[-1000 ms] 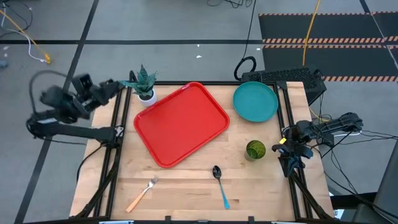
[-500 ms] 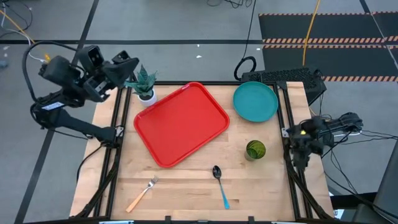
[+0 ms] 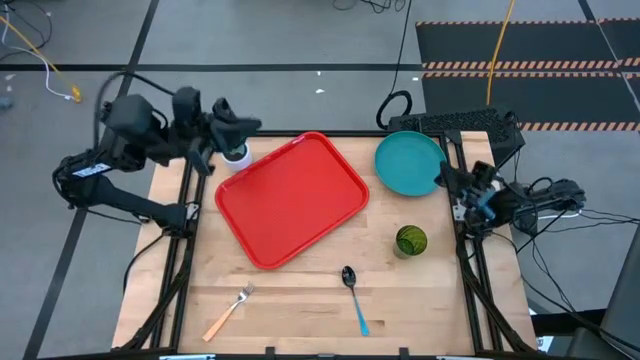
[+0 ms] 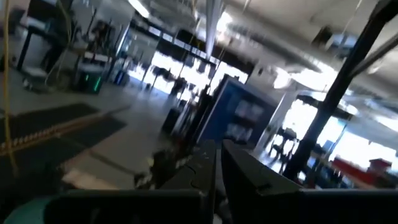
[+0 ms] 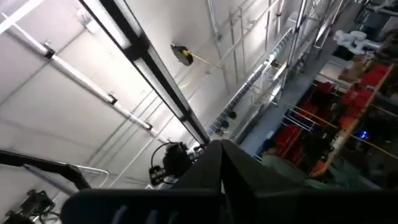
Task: Pick and place plate/cup/fork/spoon on tray
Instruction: Move the red tray to the center of the table
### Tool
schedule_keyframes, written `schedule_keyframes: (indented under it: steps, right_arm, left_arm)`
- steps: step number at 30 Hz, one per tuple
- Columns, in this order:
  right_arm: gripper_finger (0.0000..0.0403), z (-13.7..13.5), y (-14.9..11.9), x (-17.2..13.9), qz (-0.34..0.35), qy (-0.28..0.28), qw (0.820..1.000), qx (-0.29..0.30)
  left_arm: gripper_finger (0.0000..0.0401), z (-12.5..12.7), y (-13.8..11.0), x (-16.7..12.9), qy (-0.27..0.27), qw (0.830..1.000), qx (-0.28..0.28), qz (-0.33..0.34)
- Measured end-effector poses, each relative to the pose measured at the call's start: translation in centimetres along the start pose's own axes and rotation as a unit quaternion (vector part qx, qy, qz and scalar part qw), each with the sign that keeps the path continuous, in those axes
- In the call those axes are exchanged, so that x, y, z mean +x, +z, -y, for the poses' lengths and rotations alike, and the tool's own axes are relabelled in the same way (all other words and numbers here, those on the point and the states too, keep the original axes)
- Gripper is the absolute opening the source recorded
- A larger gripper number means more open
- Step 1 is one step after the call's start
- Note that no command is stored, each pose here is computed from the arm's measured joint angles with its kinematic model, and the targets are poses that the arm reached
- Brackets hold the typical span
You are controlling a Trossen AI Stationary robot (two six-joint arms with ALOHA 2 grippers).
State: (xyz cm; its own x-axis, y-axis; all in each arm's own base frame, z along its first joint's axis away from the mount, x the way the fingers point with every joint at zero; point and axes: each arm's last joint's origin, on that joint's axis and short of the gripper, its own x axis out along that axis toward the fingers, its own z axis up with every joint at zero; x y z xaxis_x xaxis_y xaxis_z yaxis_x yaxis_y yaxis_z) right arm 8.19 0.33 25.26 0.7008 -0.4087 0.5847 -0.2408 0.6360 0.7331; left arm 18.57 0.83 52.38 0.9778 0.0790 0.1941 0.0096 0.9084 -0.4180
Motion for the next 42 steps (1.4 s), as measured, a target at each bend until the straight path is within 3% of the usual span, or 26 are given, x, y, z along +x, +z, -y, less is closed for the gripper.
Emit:
schedule_keyframes:
  steps: [4, 9, 13, 19, 25, 29, 34, 42]
  right_arm:
    - [0.0000, -3.1, 1.1, 2.4, -0.001, 0.041, 0.999, -0.017]
    - [0.0000, -8.5, 2.5, 7.3, -0.018, 0.085, 0.988, -0.127]
    - [0.0000, -12.1, 2.2, 11.6, -0.060, 0.089, 0.974, -0.198]
    - [0.0000, -13.8, 0.1, 15.4, -0.087, 0.077, 0.966, -0.231]
    - [0.0000, -13.5, -1.2, 16.1, -0.094, 0.070, 0.978, -0.175]
    - [0.0000, -13.2, -1.8, 16.1, -0.117, 0.056, 0.986, -0.108]
    - [0.0000, -12.9, -2.3, 16.1, -0.137, 0.034, 0.990, -0.022]
    - [0.0000, -12.6, -2.9, 16.2, -0.148, 0.022, 0.989, -0.006]
  left_arm:
    - [0.0028, -0.4, -0.8, -1.4, 0.024, 0.997, 0.007, -0.070]
    - [0.0028, -1.2, -2.5, -2.5, 0.063, 0.983, 0.030, -0.169]
    - [0.0028, -1.5, -3.1, -3.1, 0.075, 0.973, 0.056, -0.212]
    - [0.0028, -1.8, -3.7, -4.1, 0.072, 0.959, 0.084, -0.262]
    - [0.0028, -1.9, -3.9, -4.5, 0.081, 0.954, 0.076, -0.279]
    - [0.0028, -2.1, -4.1, -4.1, 0.121, 0.953, 0.054, -0.271]
    - [0.0028, -2.8, -5.2, -3.1, 0.168, 0.938, 0.043, -0.300]
    - [0.0028, -3.2, -6.4, -1.5, 0.181, 0.928, 0.022, -0.326]
